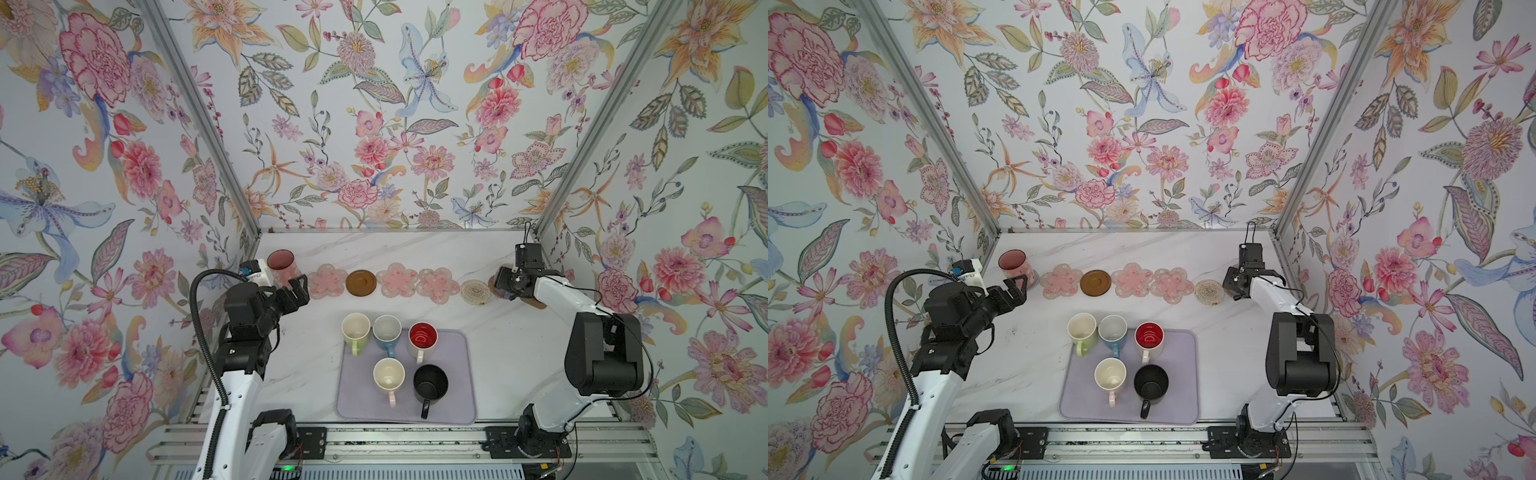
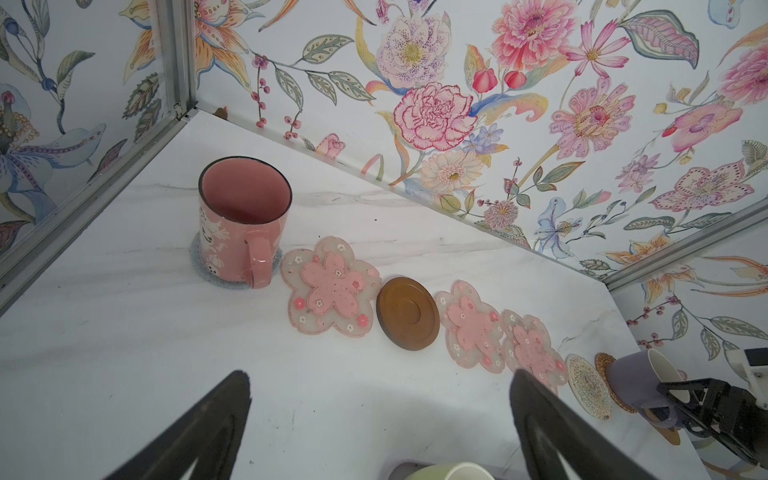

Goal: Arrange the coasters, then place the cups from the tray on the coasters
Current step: 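Lower the lavender mug onto the woven coaster and open the right gripper, then move the left gripper over the light green mug while the right gripper rises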

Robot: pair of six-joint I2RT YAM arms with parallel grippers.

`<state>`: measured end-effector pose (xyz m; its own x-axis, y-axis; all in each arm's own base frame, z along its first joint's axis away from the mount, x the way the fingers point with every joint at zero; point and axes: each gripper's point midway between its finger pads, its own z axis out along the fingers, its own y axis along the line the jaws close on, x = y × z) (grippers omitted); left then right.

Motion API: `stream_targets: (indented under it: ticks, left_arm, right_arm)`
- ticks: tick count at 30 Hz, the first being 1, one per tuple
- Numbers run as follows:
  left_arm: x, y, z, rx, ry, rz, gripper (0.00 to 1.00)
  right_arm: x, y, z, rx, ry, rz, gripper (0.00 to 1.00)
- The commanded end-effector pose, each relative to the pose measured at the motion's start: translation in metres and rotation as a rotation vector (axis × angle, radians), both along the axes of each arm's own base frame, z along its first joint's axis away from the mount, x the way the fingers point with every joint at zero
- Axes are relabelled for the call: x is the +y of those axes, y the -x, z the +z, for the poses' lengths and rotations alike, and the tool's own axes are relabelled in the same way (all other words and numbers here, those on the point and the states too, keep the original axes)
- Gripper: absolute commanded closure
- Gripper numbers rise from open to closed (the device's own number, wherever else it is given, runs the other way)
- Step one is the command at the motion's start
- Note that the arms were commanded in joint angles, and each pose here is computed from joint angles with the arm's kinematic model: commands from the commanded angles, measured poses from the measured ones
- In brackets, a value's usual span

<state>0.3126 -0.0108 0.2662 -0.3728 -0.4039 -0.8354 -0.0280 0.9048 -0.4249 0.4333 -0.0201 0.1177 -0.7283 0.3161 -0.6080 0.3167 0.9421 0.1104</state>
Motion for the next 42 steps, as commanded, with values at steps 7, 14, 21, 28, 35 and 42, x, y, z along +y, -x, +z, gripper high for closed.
stream_targets:
  ticks: [7,14,21,28,35,42]
  left_arm:
    - [-0.002,0.003,-0.001,-0.008,0.02,-0.012,0.01]
    - [-0.004,0.011,0.002,0.012,0.026,-0.016,0.01]
    - [-0.018,0.02,-0.008,0.089,0.076,-0.076,0.02]
    - [-0.06,0.042,-0.028,0.245,-0.001,-0.131,0.07]
    - [-0.096,0.075,-0.068,0.394,-0.035,-0.198,0.11]
    - [-0.123,0.098,-0.092,0.473,-0.112,-0.284,0.13]
  right_arm:
    - [0.009,0.064,0.072,-0.166,-0.04,0.017,0.01]
    - [0.009,0.111,0.085,-0.277,-0.033,0.022,0.01]
    - [0.01,0.115,0.075,-0.266,-0.05,0.012,0.01]
    - [0.015,0.112,0.074,-0.269,-0.058,0.021,0.01]
    - [0.02,0.112,0.067,-0.261,-0.069,0.027,0.01]
    - [0.024,0.109,0.063,-0.255,-0.075,0.037,0.01]
